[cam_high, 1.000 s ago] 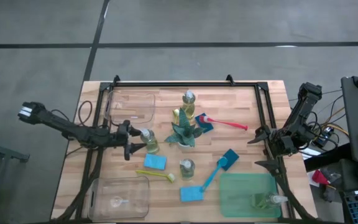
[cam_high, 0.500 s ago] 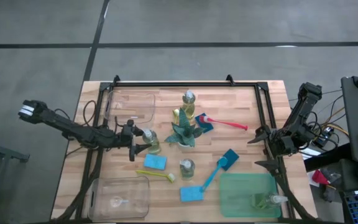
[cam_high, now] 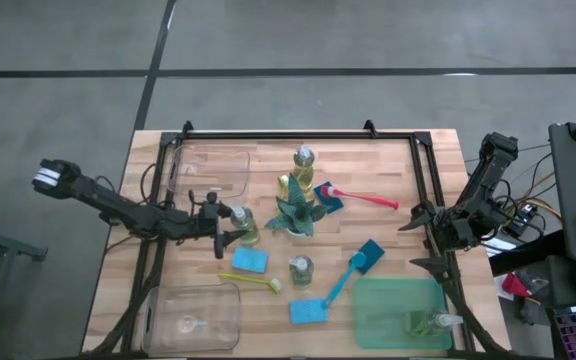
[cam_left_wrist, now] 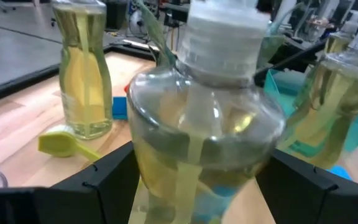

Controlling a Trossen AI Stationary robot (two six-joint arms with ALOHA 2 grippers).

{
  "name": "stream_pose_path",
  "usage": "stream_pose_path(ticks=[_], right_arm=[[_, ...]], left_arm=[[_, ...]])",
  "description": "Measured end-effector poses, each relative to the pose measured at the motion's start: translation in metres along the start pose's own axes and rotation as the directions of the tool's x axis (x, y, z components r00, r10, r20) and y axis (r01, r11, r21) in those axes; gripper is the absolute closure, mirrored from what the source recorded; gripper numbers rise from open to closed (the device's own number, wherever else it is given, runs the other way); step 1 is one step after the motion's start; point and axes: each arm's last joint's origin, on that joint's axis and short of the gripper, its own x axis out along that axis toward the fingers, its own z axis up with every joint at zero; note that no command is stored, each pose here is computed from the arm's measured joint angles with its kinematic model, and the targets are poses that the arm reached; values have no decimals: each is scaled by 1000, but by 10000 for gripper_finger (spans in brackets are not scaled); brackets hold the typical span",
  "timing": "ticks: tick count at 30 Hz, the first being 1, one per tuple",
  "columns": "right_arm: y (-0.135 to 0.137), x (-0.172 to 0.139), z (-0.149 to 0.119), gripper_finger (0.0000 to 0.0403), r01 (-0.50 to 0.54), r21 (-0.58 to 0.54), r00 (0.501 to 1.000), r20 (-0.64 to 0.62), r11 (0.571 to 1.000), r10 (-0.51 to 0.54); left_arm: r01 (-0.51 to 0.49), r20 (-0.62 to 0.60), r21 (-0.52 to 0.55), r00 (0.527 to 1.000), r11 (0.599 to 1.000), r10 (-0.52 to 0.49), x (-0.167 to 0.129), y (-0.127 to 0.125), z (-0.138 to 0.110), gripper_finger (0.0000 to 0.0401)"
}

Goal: Pick & Place Kitchen Sink Supplies
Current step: Put the yellow dish soap into the green bin

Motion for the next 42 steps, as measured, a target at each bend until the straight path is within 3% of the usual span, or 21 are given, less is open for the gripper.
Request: stream_pose_path(ticks=[11,19,23,34,42], right_arm=[[0,0,0,51,1,-3,1000,0,1000,-1],[0,0,0,51,1,-3,1000,1,1000,-1],[0,0,1,51,1,0,1000,4,1000,-1],[0,1,3,51,2,2,1000,9,1000,-2],[0,1,4,51,3,8,1000,12,1000,-3]], left_arm=[[-21,50,5,999,1000,20,2,-1,3,112],[-30,70,-7,997,1000,30,2,-1,5,165],[-23,96,-21,995,1000,25,2,-3,11,173],[30,205,-18,978,999,-25,8,-22,62,172],[5,90,39,996,999,-8,10,-38,113,172]])
